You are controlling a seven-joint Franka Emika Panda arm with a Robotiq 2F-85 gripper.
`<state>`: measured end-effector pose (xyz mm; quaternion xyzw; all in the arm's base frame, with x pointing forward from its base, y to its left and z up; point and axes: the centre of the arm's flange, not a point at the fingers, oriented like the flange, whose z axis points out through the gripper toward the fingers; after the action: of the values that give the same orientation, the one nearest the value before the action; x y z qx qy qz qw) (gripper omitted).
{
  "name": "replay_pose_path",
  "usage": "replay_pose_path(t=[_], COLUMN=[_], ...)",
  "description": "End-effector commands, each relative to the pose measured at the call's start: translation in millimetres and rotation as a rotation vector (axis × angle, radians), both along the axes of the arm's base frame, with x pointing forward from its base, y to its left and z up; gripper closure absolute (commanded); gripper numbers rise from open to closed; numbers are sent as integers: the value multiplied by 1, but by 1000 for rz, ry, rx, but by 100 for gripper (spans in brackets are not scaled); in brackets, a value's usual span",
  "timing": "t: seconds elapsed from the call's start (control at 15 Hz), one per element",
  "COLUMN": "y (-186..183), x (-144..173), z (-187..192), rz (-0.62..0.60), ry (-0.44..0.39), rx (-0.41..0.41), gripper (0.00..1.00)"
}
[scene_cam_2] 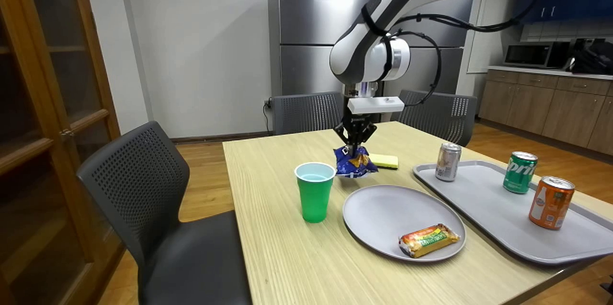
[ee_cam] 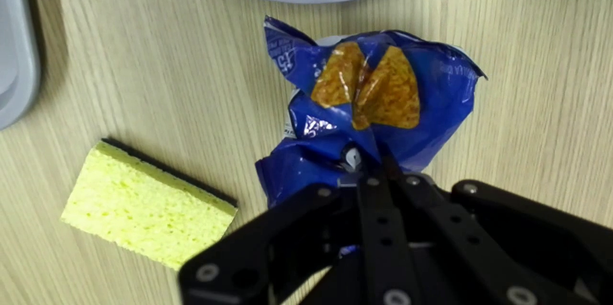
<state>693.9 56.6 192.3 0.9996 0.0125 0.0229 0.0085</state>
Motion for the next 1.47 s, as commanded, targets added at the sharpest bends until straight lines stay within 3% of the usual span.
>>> replay_pose_path(t=[0.0, 0.47, 0.53, 0.6, 0.73, 1.2, 1.4], y=[5, 5, 5, 4, 4, -1, -3], x=[17, 19, 18, 17, 16, 2, -12], z=[-4, -15, -15, -15, -11, 20, 32], rz=[-52, -78, -73, -71, -66, -29, 17], ry=[17, 41, 43, 42, 33, 9, -3], rx=[-16, -23, -22, -22, -22, -3, 7], gripper=[100, 100, 74, 73, 60, 6, 0])
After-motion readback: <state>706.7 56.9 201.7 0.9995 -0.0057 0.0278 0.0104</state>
